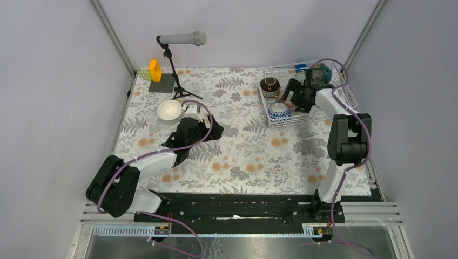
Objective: Unload the bowls from the dish rack
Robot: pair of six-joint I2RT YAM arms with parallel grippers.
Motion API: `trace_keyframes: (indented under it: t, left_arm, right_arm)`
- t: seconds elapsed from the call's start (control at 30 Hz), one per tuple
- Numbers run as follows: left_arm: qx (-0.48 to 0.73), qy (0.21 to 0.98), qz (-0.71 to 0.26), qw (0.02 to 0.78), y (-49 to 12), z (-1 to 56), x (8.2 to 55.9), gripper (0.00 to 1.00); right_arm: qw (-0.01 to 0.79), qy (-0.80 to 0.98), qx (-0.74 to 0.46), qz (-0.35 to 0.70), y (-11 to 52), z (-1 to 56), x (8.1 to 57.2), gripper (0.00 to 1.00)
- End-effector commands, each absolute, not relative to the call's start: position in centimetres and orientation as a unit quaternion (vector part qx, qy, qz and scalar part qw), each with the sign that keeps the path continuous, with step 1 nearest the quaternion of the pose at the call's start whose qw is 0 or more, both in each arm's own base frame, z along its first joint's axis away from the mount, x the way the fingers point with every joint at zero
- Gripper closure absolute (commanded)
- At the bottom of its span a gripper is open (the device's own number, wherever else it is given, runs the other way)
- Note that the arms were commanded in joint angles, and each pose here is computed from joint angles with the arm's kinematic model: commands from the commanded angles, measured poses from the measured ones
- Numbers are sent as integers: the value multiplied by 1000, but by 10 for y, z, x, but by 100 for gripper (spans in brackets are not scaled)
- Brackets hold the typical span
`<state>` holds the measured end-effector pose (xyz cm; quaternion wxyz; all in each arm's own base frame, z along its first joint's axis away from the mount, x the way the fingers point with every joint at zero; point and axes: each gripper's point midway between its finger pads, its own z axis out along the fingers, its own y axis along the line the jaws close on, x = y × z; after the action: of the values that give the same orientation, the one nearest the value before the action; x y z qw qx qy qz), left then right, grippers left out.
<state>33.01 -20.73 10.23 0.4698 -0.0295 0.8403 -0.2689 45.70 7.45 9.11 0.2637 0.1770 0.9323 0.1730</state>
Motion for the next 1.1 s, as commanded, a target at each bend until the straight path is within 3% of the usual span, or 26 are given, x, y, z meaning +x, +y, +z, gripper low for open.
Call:
trace_keyframes:
  t: [0.0,0.33,0.5,0.97,1.07]
  left_arm:
    - [-19,803,-292,519,-212,136,339,1]
    - [-22,811,-280,513,-211,133,341,1]
    - [-27,809,-276,518,-207,135,341,1]
    - [-26,806,-267,528,-203,141,340,1]
    - [-26,805,-268,528,-203,142,340,1]
  right_arm:
    - [221,938,180,196,84,70,448,0]
    - [207,945,184,176,78,49,445,0]
    - [193,939,184,218,93,49,446,0]
    - [220,909,190,300,114,90,450,0]
    - [232,904,195,302,109,100,450,4]
